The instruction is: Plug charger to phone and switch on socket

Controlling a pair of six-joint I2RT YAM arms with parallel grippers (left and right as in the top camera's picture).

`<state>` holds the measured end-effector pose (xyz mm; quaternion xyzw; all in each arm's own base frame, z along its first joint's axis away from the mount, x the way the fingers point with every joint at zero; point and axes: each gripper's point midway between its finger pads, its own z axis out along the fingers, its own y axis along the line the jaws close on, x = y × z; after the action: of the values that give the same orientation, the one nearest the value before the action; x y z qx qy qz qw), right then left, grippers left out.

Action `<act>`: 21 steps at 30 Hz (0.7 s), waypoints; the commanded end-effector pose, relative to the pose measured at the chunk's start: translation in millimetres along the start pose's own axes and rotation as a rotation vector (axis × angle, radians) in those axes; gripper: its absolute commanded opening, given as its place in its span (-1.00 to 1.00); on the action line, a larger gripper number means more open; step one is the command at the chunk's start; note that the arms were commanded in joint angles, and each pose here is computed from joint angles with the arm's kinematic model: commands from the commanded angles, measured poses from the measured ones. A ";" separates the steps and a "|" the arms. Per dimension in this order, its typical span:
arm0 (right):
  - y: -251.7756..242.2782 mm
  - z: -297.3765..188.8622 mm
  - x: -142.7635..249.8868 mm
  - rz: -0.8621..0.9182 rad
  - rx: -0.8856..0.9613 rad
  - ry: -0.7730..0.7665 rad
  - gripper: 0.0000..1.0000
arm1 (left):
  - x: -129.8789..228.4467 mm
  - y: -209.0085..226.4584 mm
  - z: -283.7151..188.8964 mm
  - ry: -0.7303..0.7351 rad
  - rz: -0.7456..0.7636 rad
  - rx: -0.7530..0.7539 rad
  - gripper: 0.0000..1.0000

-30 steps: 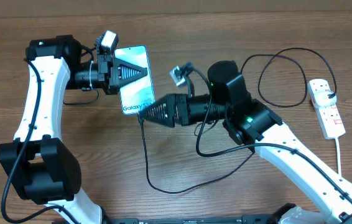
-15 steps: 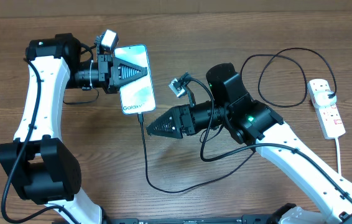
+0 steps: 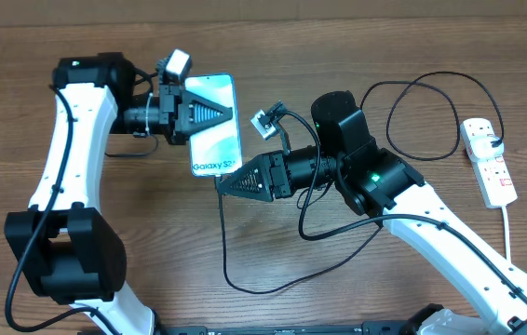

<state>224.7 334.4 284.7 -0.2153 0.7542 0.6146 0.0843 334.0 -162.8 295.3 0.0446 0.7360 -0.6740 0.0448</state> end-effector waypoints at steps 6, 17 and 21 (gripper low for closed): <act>15.4 2.4 0.5 -0.026 -0.024 0.007 -0.05 | -2.0 -13.2 2.3 -0.014 0.023 0.061 -0.92; 15.6 6.0 1.9 -0.029 -0.016 0.007 -0.62 | -1.9 -13.1 2.1 -0.015 0.022 0.061 -0.92; 14.6 6.0 0.8 -0.029 -0.010 0.001 -0.64 | -1.9 -13.1 2.3 -0.014 0.021 0.061 -0.92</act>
<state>215.8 341.6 283.9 -0.2188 0.7549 0.6138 0.0741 333.1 -166.5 297.7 0.0484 0.7309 -0.6794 0.0441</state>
